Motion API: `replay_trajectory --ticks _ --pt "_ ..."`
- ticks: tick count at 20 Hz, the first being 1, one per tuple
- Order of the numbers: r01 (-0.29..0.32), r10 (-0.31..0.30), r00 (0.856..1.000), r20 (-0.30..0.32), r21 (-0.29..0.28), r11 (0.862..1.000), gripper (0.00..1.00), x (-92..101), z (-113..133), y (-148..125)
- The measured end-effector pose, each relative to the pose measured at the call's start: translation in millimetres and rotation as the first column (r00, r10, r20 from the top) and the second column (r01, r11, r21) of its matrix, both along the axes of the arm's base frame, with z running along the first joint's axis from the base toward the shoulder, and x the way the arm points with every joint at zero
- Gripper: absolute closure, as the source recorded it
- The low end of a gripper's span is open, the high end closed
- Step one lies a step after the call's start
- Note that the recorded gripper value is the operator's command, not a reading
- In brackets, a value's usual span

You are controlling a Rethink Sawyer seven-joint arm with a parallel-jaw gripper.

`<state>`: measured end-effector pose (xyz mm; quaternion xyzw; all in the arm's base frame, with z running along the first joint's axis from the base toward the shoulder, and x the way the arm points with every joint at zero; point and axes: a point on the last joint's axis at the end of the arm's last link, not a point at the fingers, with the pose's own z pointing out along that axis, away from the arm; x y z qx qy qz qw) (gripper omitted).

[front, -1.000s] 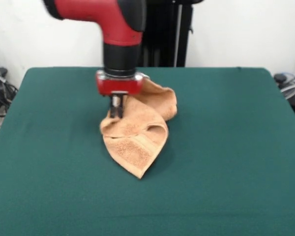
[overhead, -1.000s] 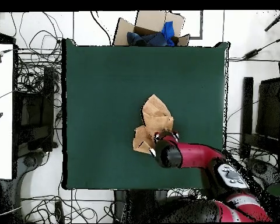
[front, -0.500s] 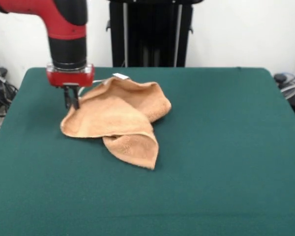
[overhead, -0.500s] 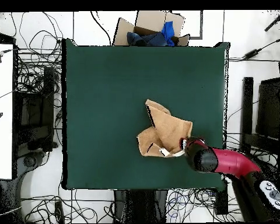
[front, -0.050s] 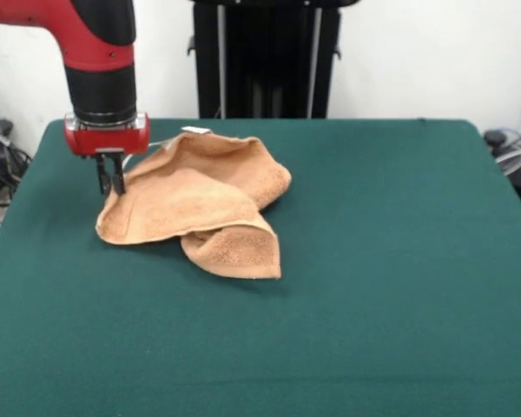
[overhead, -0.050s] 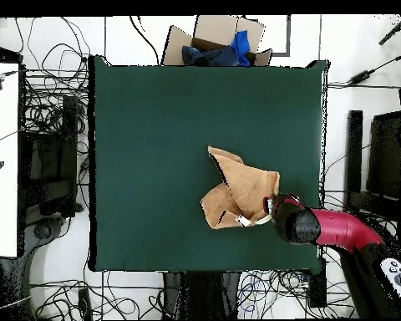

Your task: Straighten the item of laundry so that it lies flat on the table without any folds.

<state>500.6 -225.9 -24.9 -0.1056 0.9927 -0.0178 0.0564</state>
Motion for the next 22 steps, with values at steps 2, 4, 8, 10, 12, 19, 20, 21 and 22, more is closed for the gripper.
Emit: replay_trajectory --ticks 2,4,8,10,12,19,20,21,22 --pt "-0.013 0.013 1.000 0.009 -0.004 1.000 1.00 5.5 3.8 3.3" --pt "-0.025 0.026 0.999 0.019 -0.013 1.000 1.00 12.0 8.7 6.7" --pt "-0.062 0.064 0.997 0.046 -0.042 0.997 1.00 28.4 20.0 11.8" --pt "-0.070 0.072 0.996 0.056 -0.049 0.996 1.00 32.3 22.5 9.7" --pt "-0.078 0.082 0.993 0.079 -0.054 0.996 1.00 40.5 27.9 2.9" --pt "-0.134 0.140 0.984 0.113 -0.060 0.989 1.00 84.7 39.9 -49.2" --pt "-0.156 0.163 0.981 0.107 -0.070 0.985 1.00 93.6 40.8 -56.2" --pt "-0.173 0.180 0.979 0.100 -0.078 0.982 1.00 99.3 41.6 -60.0" --pt "-0.190 0.198 0.976 0.091 -0.087 0.978 1.00 105.3 43.0 -63.4"
